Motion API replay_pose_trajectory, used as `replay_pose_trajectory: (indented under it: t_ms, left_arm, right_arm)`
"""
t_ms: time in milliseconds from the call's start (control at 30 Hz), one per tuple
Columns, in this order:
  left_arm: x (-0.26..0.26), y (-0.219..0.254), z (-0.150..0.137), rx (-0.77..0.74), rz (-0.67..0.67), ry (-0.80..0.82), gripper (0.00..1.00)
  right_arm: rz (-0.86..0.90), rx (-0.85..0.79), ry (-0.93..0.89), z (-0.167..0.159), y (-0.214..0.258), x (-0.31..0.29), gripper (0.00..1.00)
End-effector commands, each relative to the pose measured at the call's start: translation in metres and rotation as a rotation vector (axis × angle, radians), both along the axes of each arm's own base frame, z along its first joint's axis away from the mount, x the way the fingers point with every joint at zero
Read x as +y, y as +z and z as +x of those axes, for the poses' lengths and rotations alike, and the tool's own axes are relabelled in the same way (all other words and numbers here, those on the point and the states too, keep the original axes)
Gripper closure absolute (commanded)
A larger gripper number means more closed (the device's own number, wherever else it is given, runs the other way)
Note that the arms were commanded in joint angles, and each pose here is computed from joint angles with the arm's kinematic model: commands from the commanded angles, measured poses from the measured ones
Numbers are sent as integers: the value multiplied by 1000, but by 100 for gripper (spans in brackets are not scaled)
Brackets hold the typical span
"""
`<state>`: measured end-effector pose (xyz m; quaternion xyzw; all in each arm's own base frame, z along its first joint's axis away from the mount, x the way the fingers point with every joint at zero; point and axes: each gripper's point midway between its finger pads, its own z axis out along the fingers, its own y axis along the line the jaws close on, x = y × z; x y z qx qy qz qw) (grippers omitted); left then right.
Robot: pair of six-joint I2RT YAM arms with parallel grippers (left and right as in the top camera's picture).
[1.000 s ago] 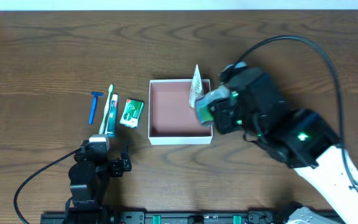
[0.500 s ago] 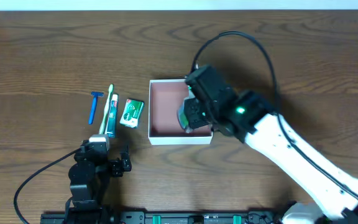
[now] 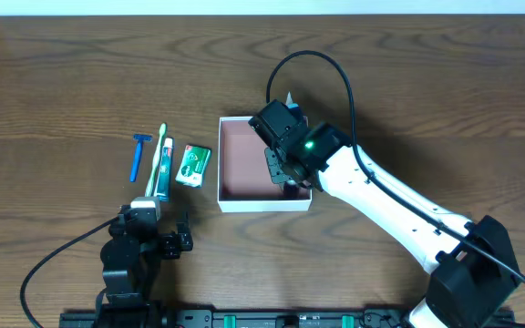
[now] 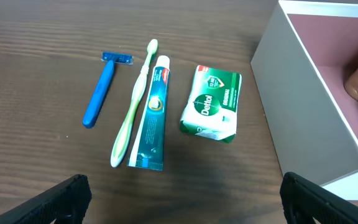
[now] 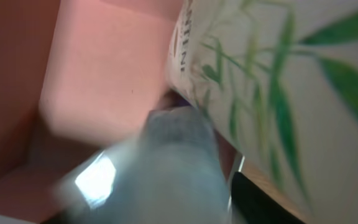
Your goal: Pack container
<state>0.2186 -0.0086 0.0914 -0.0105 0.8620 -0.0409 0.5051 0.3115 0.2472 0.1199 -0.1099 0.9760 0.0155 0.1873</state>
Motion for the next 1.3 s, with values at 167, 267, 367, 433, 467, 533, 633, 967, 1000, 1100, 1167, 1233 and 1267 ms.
replay_pose_trajectory:
  t_ms: [167, 267, 367, 433, 467, 533, 633, 967, 1000, 1100, 1167, 1233, 1267]
  left_arm:
    - [-3, -8, -2, 18, -14, -10, 2]
    - [-3, -8, -2, 18, -14, -10, 2]
    - [-3, -8, -2, 18, -14, -10, 2]
    - [-3, -8, -2, 18, -14, -10, 2]
    - [-3, -8, -2, 18, -14, -10, 2]
    - [-3, -8, -2, 18, -14, -10, 2]
    - [-3, -8, -2, 18, -14, -10, 2]
    - [-3, -8, -2, 18, -14, -10, 2]
    - [-3, -8, -2, 18, -14, -10, 2]
    - [-3, -8, -2, 18, -14, -10, 2]
    - [-3, -8, -2, 18, -14, -11, 2]
    - [-3, -8, -2, 18, -14, -11, 2]
    - [-2, -5, 0, 2, -9, -4, 2]
  right_arm:
    - [25, -8, -14, -3, 8, 3, 27]
    - [65, -50, -15, -4, 30, 2, 25]
    - [95, -135, -20, -6, 66, -9, 20]
    - [101, -217, -51, -7, 95, -26, 15]
    - [104, -254, -70, -7, 109, -36, 13]
    - [114, -334, -120, -8, 137, -59, 7]
    - [117, -465, -236, -11, 179, -108, 1]
    - [127, -717, -645, -40, 251, -251, 1]
    - [124, -723, -663, -41, 252, -256, 1]
    - [113, -728, -692, -42, 252, -265, 1]
    - [111, -725, -693, -41, 252, -265, 1]
    - [108, -721, -693, -40, 250, -265, 1]
    - [108, -719, -692, -39, 250, -264, 1]
